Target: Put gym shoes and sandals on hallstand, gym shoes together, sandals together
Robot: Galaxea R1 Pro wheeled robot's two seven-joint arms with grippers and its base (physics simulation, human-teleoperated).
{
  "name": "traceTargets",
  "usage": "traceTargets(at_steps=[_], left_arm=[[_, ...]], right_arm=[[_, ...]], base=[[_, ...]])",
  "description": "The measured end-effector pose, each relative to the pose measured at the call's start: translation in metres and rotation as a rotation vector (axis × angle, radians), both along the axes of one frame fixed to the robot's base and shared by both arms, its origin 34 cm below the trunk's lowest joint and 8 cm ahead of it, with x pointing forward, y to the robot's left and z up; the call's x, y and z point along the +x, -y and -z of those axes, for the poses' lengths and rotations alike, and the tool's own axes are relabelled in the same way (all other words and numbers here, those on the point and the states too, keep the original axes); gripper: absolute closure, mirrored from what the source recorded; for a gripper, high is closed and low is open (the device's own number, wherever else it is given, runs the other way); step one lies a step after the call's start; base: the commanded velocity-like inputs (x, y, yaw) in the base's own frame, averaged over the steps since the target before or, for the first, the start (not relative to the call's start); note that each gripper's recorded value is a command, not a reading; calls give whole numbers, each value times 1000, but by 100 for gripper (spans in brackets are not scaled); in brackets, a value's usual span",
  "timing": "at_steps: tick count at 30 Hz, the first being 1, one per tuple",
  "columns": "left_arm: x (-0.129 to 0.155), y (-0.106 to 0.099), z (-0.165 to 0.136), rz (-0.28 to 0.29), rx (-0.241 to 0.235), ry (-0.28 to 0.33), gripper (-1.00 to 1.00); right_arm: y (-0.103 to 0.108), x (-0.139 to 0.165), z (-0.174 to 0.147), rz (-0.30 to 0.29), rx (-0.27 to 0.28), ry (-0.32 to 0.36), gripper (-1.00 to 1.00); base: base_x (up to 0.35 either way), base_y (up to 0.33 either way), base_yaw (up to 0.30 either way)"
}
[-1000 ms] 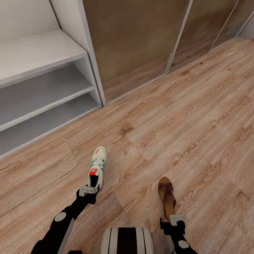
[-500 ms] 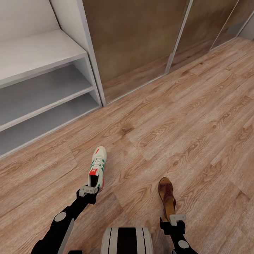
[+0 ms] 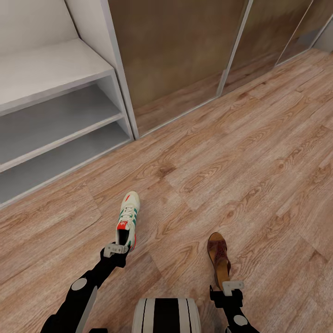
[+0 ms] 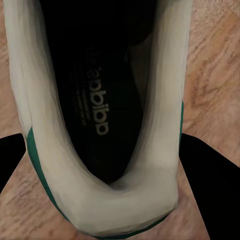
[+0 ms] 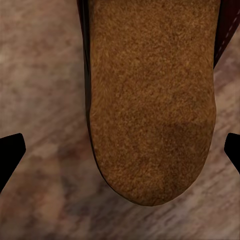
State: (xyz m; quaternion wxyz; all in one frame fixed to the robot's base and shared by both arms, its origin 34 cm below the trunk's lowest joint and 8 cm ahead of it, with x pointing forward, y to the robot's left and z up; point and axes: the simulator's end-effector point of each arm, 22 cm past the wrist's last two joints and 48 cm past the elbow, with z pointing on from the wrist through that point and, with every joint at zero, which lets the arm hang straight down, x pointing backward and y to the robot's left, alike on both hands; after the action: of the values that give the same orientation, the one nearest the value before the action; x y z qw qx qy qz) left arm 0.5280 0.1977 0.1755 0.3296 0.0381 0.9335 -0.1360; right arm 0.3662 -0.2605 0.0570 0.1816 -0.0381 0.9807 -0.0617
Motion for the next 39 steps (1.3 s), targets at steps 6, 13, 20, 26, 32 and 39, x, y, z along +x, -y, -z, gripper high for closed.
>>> traceTargets(at_steps=[6, 13, 20, 26, 32, 39], left_arm=[[0, -1, 0, 1, 2, 1, 100], [0, -2, 1, 2, 4, -1, 100], [-2, -2, 5, 2, 4, -10, 100], [-9, -2, 14, 1, 4, -28, 100], [4, -4, 3, -5, 6, 7, 100], [15, -6, -7, -8, 12, 38, 100]], right_arm=[[0, -2, 1, 0, 1, -5, -100], [0, -4, 2, 0, 0, -8, -100], [0, -8, 5, 0, 0, -17, -100], [0, -17, 11, 0, 0, -39, -100], [0, -17, 11, -1, 0, -39, -100], [0, -17, 11, 0, 0, -39, -100]], base=[[0, 0, -119], [0, 0, -58], [0, 0, -8], [0, 0, -1], [0, 0, 0], [0, 0, 0]])
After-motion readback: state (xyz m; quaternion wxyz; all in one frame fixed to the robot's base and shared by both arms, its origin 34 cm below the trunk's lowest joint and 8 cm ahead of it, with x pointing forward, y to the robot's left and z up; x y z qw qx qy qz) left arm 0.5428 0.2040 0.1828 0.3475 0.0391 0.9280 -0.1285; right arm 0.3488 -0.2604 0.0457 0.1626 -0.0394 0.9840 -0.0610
